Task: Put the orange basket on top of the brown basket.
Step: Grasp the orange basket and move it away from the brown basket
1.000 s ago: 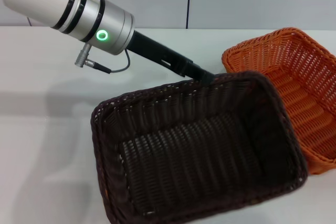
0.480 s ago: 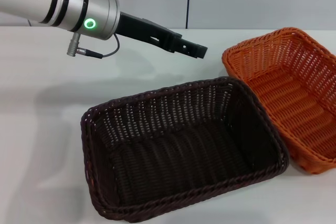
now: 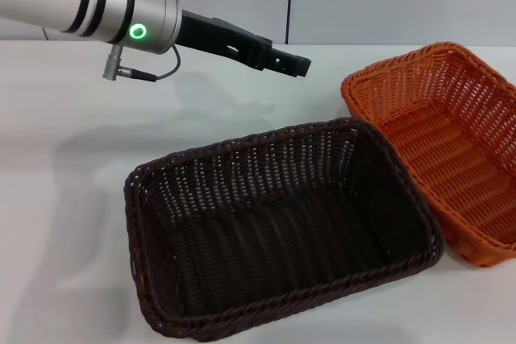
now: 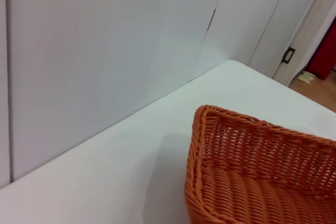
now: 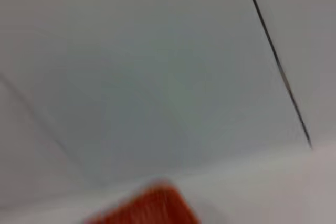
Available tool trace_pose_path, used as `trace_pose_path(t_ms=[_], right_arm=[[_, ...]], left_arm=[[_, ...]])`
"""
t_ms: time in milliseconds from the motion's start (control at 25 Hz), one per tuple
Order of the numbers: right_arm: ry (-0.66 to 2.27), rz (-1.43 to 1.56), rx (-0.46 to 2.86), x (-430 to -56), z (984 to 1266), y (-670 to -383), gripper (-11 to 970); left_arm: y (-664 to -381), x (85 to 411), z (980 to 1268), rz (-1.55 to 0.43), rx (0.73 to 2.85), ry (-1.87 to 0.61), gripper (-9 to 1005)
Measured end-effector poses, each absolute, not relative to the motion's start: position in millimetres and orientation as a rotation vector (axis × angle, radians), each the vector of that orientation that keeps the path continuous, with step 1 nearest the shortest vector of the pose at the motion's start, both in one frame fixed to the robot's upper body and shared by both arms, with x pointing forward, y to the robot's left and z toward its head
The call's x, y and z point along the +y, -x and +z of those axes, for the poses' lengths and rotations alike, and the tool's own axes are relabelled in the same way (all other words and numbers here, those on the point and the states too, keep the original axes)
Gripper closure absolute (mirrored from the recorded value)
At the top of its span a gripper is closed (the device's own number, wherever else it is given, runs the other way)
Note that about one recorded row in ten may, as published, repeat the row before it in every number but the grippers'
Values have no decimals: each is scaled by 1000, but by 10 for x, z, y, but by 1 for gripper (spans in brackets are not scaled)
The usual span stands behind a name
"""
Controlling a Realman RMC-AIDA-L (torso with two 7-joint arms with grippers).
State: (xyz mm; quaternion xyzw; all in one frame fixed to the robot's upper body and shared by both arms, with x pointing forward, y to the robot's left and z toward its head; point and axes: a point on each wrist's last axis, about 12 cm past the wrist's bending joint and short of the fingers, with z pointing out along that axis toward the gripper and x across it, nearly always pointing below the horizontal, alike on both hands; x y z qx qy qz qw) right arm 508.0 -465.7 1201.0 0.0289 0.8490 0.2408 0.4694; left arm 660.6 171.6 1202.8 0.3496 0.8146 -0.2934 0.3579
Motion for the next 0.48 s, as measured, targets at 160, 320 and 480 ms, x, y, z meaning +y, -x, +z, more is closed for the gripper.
trace_pose_path(t_ms=[160, 320, 480], right_arm=[[-27, 553, 2297, -4722, 12364, -5083, 170], [67, 484, 2558, -4603, 12504, -5244, 170], [113, 438, 2692, -4481, 12448, -5346, 170]], left_arm=[[-6622, 1712, 12042, -732, 2090, -922, 135], [-6630, 1713, 12029, -722, 2087, -927, 135], [-6630, 1711, 12025, -717, 2084, -935, 135]])
